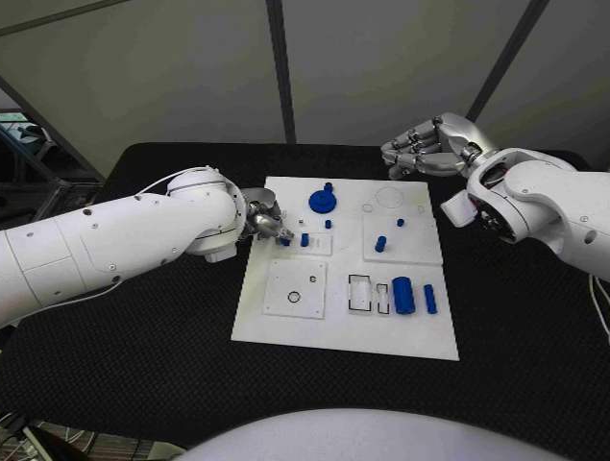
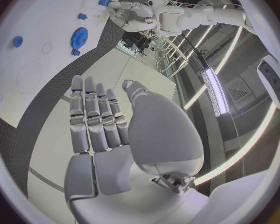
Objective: Assemble the parts on the task board
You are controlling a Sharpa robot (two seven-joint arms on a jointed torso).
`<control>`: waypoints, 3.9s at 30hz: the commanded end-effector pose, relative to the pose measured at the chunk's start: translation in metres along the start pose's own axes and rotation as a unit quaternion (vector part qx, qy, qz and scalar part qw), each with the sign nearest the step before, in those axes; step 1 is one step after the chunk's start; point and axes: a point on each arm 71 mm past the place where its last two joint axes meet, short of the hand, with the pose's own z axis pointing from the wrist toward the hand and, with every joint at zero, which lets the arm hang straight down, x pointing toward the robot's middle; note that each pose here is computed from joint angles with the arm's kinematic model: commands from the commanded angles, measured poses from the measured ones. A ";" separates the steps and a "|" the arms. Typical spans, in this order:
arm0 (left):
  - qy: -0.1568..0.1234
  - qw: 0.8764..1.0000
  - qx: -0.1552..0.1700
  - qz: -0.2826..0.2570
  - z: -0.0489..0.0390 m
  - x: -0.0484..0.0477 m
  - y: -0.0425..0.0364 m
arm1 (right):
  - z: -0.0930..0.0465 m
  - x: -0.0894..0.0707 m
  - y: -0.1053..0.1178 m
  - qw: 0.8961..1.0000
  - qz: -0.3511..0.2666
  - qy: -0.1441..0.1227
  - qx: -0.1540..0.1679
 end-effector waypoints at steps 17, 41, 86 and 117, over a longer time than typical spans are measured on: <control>0.008 1.000 -0.004 -0.006 0.0022 0.0014 0.0007 | 0.000 -0.001 0.002 1.000 -0.001 -0.001 -0.004; -0.007 1.000 -0.005 -0.015 0.0003 -0.0019 0.0043 | 0.000 -0.001 0.001 1.000 -0.001 0.000 -0.004; -0.203 0.932 0.294 0.069 0.0002 -0.0319 -0.0708 | 0.003 -0.005 -0.005 1.000 -0.026 -0.006 0.003; -0.131 0.947 0.242 0.165 0.0340 -0.0110 -0.0761 | 0.004 0.001 -0.001 0.999 -0.032 -0.003 -0.002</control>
